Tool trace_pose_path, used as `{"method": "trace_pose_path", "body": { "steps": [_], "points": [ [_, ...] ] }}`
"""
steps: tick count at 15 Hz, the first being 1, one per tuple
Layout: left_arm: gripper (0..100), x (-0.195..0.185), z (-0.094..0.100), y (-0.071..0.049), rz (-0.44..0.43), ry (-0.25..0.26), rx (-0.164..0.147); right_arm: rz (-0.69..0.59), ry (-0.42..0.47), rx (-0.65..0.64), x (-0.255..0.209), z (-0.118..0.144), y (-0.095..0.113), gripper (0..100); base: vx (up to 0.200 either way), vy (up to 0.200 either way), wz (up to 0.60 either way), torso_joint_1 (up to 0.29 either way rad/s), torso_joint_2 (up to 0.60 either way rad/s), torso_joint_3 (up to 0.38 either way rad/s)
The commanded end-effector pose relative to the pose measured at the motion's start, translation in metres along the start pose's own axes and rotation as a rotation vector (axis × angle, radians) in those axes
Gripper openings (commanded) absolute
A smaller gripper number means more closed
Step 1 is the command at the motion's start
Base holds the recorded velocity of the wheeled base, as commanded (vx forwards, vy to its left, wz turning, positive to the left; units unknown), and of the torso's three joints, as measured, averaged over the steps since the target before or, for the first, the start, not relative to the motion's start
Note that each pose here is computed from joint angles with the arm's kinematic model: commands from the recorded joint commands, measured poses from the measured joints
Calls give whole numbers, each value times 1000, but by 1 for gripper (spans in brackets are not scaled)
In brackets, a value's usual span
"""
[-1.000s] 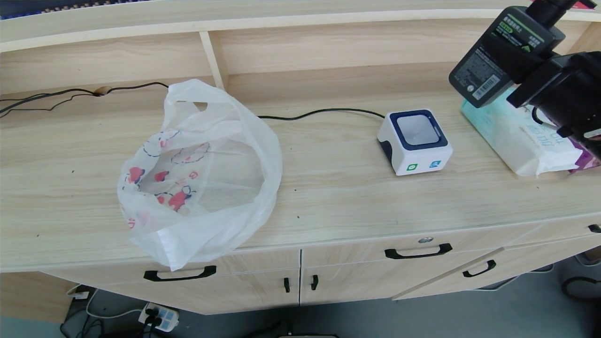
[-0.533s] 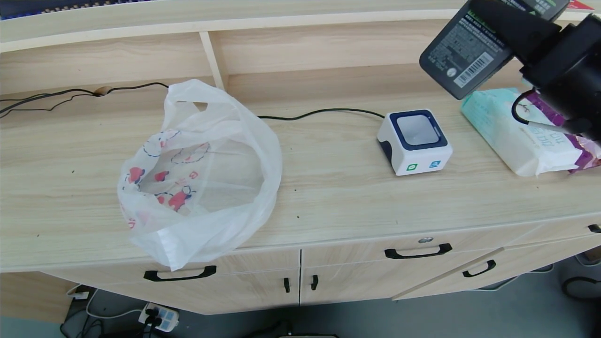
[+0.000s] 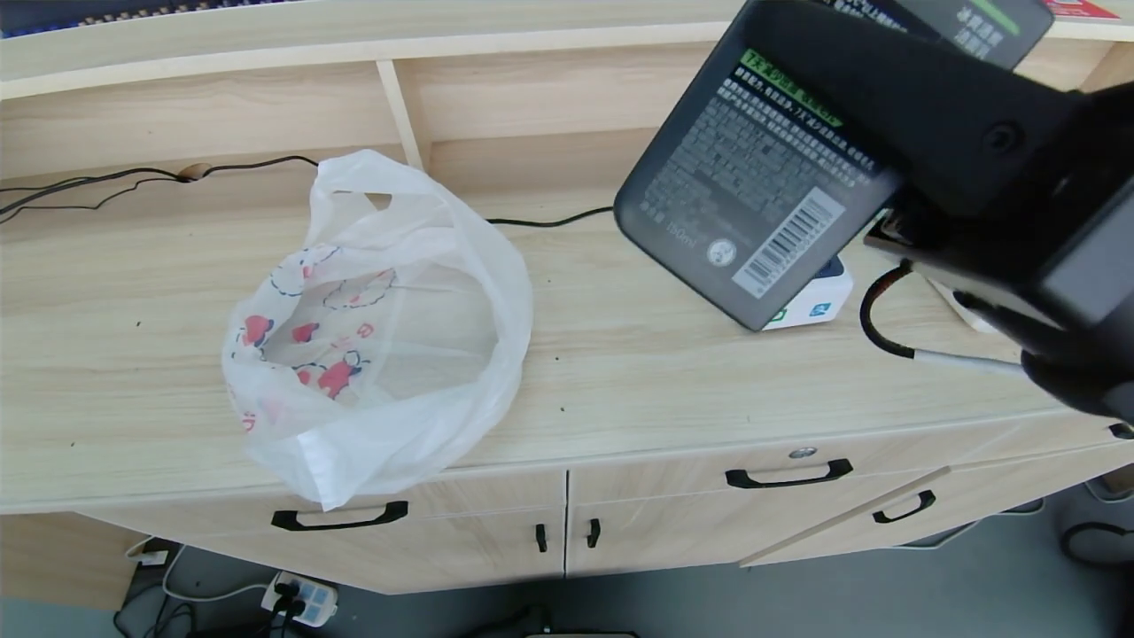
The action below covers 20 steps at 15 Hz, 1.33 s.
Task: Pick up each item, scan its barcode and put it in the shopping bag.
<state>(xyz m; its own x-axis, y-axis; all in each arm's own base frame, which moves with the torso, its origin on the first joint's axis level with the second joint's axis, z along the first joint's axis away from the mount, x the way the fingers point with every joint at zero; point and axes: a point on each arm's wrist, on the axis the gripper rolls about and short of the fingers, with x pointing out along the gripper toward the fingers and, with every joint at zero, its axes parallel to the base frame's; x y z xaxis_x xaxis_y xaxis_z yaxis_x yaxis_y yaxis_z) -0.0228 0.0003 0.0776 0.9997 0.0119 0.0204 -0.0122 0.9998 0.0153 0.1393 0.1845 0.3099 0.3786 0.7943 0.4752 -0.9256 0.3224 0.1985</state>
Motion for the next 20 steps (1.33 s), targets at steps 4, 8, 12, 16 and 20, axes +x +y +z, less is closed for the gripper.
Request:
{"method": "trace_pose_path", "body": {
  "steps": [4,8,12,16,20],
  "points": [
    [100,0,0,0,0,-1,0,62,31,80,-6,-9,21,0,0,0,0,0,0,0],
    [100,0,0,0,2,-1,1,83,34,112,-10,-7,26,0,0,0,0,0,0,0],
    [100,0,0,0,0,-1,1,77,56,119,-18,-12,26,0,0,0,0,0,0,0],
    [100,0,0,0,0,0,1,75,59,145,-22,-11,27,0,0,0,0,0,0,0],
    [100,0,0,0,0,0,1,72,69,145,-23,-14,26,0,0,0,0,0,0,0]
  ]
}}
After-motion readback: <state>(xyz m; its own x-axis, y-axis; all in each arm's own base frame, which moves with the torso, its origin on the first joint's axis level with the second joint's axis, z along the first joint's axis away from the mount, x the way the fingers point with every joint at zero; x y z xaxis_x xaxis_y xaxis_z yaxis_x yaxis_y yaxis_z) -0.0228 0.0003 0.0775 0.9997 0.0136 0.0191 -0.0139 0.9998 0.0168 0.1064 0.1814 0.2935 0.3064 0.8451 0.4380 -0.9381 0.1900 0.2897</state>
